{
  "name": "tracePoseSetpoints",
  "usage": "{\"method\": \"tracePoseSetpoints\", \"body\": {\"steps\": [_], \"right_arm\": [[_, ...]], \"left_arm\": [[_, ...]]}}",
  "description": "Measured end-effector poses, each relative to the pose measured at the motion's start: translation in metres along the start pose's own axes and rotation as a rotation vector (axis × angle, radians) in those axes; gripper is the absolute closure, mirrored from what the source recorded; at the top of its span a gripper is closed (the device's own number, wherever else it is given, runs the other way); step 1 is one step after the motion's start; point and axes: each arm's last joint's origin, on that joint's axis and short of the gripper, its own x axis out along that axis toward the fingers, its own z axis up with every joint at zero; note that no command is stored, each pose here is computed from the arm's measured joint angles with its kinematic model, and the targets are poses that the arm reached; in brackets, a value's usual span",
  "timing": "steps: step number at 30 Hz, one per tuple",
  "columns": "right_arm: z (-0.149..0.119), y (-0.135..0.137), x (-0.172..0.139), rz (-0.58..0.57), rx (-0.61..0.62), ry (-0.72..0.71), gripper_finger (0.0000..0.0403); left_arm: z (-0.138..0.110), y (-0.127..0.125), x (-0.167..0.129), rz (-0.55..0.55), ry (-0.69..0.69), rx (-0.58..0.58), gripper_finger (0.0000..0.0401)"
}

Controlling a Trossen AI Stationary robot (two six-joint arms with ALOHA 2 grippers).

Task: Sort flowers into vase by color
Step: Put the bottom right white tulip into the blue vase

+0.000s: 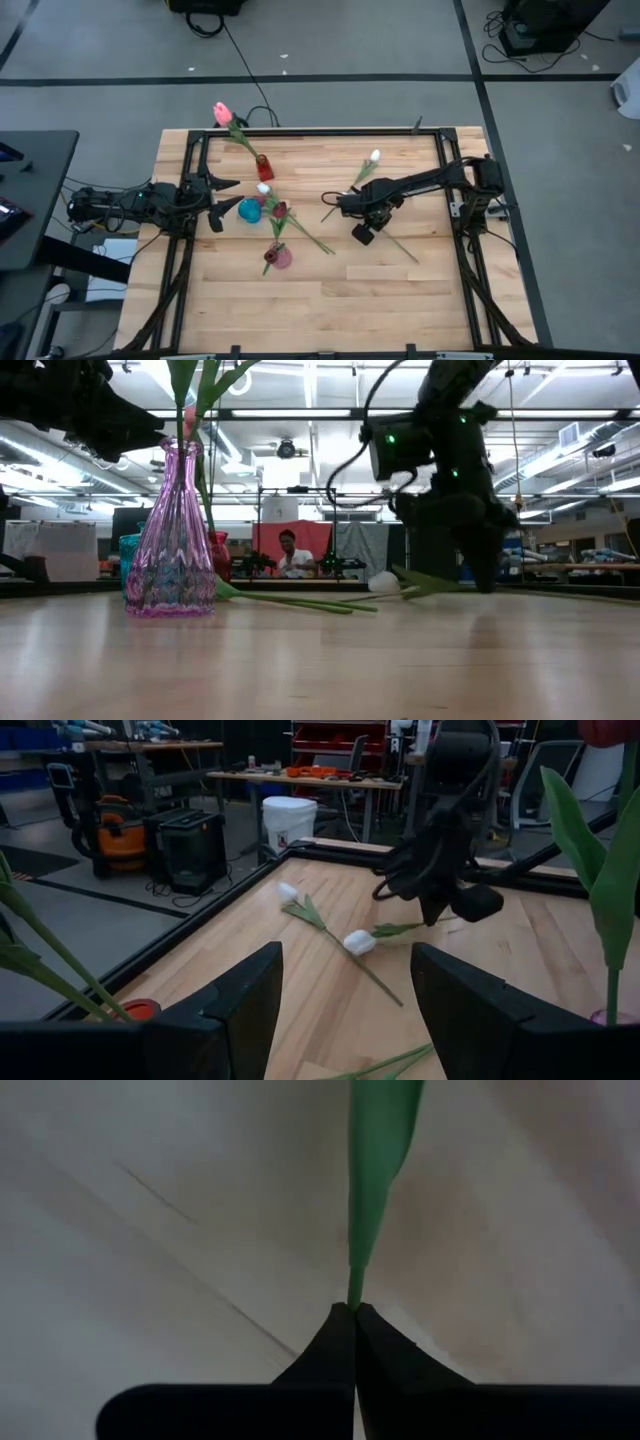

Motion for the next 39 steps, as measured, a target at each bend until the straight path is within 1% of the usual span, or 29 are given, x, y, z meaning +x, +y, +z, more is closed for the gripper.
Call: {"method": "tracePoseSetpoints", "body": {"steps": [2, 6, 10, 12, 15, 19, 22, 24, 27, 30, 33, 36, 39], "right_arm": [[0.002, 0.002, -0.010, -0.006, -0.046, -0.031, 0.0398], [0.004, 0.009, -0.029, 0.016, -0.210, -0.107, 0.0398], [-0.001, 0.018, -0.044, -0.003, -0.383, -0.190, 0.0398], [-0.002, 0.022, -0.049, -0.030, -0.424, -0.249, 0.0398], [0.002, 0.029, -0.055, -0.018, -0.458, -0.362, 0.0398], [0.014, 0.042, -0.062, 0.072, -0.523, -0.537, 0.0398], [0.024, 0.052, -0.072, 0.140, -0.574, -0.700, 0.0398], [0.030, 0.057, -0.079, 0.178, -0.593, -0.801, 0.0398], [0.037, 0.063, -0.089, 0.223, -0.615, -0.934, 0.0397], [0.042, 0.067, -0.099, 0.250, -0.638, -1.052, 0.0397], [0.047, 0.070, -0.109, 0.275, -0.645, -1.170, 0.0397], [0.052, 0.070, -0.121, 0.314, -0.629, -1.296, 0.0397], [0.058, 0.068, -0.135, 0.387, -0.622, -1.423, 0.0396]], "left_arm": [[0.000, 0.000, 0.000, -0.001, -0.004, -0.002, 0.0174], [0.006, -0.001, 0.000, -0.023, -0.055, -0.016, 0.0174], [0.010, -0.005, -0.001, -0.155, -0.092, 0.002, 0.0174], [0.012, -0.006, -0.002, -0.196, -0.110, 0.008, 0.0174], [0.013, -0.007, -0.002, -0.196, -0.120, 0.010, 0.0174], [0.014, -0.008, -0.003, -0.193, -0.135, 0.004, 0.0174], [0.015, -0.009, -0.004, -0.172, -0.143, 0.021, 0.0174], [0.014, -0.008, -0.004, -0.114, -0.136, 0.034, 0.0174], [0.011, -0.005, -0.004, 0.006, -0.114, 0.056, 0.0174], [0.011, -0.004, -0.005, 0.072, -0.086, 0.090, 0.0174], [0.008, -0.003, -0.006, 0.071, -0.041, 0.102, 0.0174], [0.004, -0.006, -0.004, -0.001, -0.029, 0.110, 0.0174], [0.002, -0.008, -0.001, -0.021, -0.033, 0.121, 0.0174]]}}
